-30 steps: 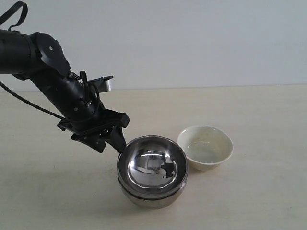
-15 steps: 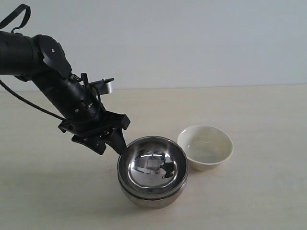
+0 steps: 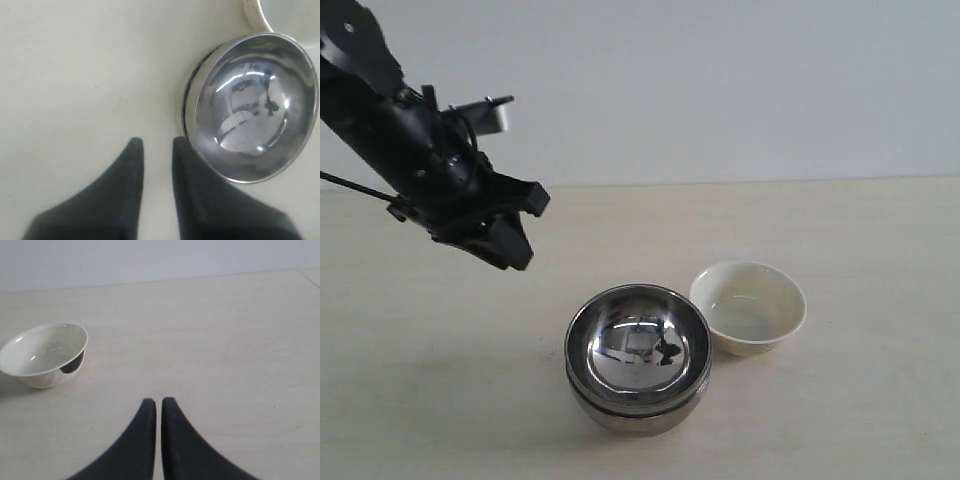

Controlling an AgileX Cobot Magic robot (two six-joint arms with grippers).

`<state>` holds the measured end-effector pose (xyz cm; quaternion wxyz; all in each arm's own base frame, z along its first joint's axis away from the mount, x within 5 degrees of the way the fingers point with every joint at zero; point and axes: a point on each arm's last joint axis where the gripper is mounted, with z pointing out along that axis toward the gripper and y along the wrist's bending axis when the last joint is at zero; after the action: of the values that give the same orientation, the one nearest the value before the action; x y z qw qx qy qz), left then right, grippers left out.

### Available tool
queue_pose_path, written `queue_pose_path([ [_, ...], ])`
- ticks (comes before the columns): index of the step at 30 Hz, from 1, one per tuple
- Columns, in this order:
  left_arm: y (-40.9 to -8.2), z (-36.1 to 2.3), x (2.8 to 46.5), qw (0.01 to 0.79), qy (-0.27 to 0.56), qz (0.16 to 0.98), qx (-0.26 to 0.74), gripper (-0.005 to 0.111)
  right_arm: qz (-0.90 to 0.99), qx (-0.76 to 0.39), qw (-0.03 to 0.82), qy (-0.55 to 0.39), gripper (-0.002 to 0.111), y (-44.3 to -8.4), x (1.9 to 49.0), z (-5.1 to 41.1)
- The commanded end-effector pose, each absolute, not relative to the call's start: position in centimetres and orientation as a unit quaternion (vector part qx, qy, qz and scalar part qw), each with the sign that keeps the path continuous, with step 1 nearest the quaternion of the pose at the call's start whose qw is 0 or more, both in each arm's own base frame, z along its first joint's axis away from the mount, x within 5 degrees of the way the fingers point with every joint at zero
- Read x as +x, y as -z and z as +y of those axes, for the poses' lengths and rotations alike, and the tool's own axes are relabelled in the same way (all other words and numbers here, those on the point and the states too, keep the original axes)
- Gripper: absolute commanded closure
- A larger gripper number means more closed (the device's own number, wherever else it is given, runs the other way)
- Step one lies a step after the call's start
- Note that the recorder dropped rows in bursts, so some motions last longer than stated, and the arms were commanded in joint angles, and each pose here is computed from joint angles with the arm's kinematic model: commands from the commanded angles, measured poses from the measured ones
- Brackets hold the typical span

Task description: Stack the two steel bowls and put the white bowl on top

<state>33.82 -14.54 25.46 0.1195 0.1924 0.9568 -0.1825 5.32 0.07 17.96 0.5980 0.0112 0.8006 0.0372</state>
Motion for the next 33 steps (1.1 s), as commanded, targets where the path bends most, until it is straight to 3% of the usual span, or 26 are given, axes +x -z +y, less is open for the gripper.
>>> queue_pose_path([
  [1, -27.9, -12.6, 31.6, 0.145, 0.180, 0.957, 0.176, 0.103, 0.798, 0.011, 0.602, -0.036, 0.108, -18.0, 5.3, 0.1],
  [12, -28.0, -9.6, 24.4, 0.324, 0.186, 0.920, 0.118, 0.103, 0.798, 0.011, 0.602, -0.036, 0.108, -18.0, 5.3, 0.1],
  [21, -21.7, -6.1, 17.9, 0.418, 0.168, 0.893, 0.008, 0.103, 0.798, 0.011, 0.601, -0.036, 0.108, -18.0, 5.3, 0.1],
  [25, -20.2, -5.1, 16.1, 0.427, 0.157, 0.890, -0.024, 0.103, 0.798, 0.011, 0.601, -0.036, 0.108, -18.0, 5.3, 0.1],
  [28, -19.8, -5.2, 15.4, 0.400, 0.193, 0.892, -0.078, 0.103, 0.798, 0.011, 0.601, -0.036, 0.108, -18.0, 5.3, 0.1],
  [33, -19.8, -5.1, 15.4, 0.403, 0.192, 0.891, -0.077, 0.103, 0.798, 0.011, 0.601, -0.036, 0.108, -18.0, 5.3, 0.1],
])
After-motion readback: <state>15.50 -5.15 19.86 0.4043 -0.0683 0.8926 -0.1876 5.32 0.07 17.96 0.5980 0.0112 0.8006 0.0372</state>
